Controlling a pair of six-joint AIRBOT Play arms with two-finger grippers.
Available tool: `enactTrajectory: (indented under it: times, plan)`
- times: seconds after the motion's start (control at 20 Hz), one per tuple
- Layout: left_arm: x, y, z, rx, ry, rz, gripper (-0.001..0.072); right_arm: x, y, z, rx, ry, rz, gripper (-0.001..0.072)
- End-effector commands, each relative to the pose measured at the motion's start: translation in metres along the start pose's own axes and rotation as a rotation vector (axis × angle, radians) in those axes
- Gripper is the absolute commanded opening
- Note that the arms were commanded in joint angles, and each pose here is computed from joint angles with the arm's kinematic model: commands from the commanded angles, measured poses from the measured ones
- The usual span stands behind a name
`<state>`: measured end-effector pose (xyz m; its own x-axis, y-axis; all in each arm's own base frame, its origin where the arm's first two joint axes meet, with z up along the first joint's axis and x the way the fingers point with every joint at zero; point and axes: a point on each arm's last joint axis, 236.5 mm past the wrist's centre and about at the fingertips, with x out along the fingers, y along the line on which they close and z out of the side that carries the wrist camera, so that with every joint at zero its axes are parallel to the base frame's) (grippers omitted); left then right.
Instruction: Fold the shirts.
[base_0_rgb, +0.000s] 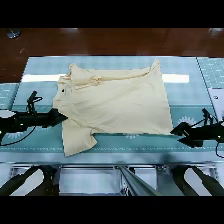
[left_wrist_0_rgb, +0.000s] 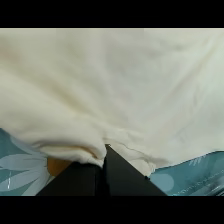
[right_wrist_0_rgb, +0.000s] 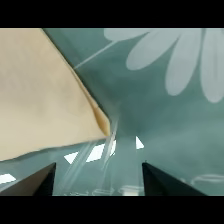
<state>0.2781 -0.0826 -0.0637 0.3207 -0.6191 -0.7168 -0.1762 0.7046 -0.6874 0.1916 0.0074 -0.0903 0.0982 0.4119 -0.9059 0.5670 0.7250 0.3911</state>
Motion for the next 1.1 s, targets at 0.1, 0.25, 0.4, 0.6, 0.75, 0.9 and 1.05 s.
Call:
enactTrajectory:
  times: [0.1,0.25,0.4,0.6,0.75,0.9,1.05]
  plan:
    - [0.000,-0.001,0.000,-0.008,0.003,-0.003,0.0018,0.021,0.041,0.036,0.017,-0.050,0.146,0.0618]
    - [0.000,-0.001,0.001,-0.008,-0.001,-0.001,0.0018,0.031,0.061,0.037,-0.017,-0.020,0.181,0.0617]
    - [-0.001,-0.003,-0.002,-0.011,0.013,-0.010,0.0018,0.036,0.077,0.038,-0.100,-0.004,0.170,0.0034]
    - [-0.034,-0.049,0.026,0.085,-0.015,-0.072,0.0018,-0.031,0.134,0.082,-0.274,-0.170,0.217,0.0031]
    - [-0.116,-0.132,0.105,0.298,-0.285,-0.091,0.0018,-0.148,0.199,0.128,-0.434,-0.424,0.235,0.0031]
    - [-0.220,-0.233,0.148,0.444,-0.541,-0.138,0.0017,-0.300,0.270,0.139,-0.575,-0.778,0.299,0.0031]
    - [-0.313,-0.317,0.143,0.634,-0.759,-0.162,0.0017,-0.415,0.307,0.088,-0.689,-0.997,0.348,0.0031]
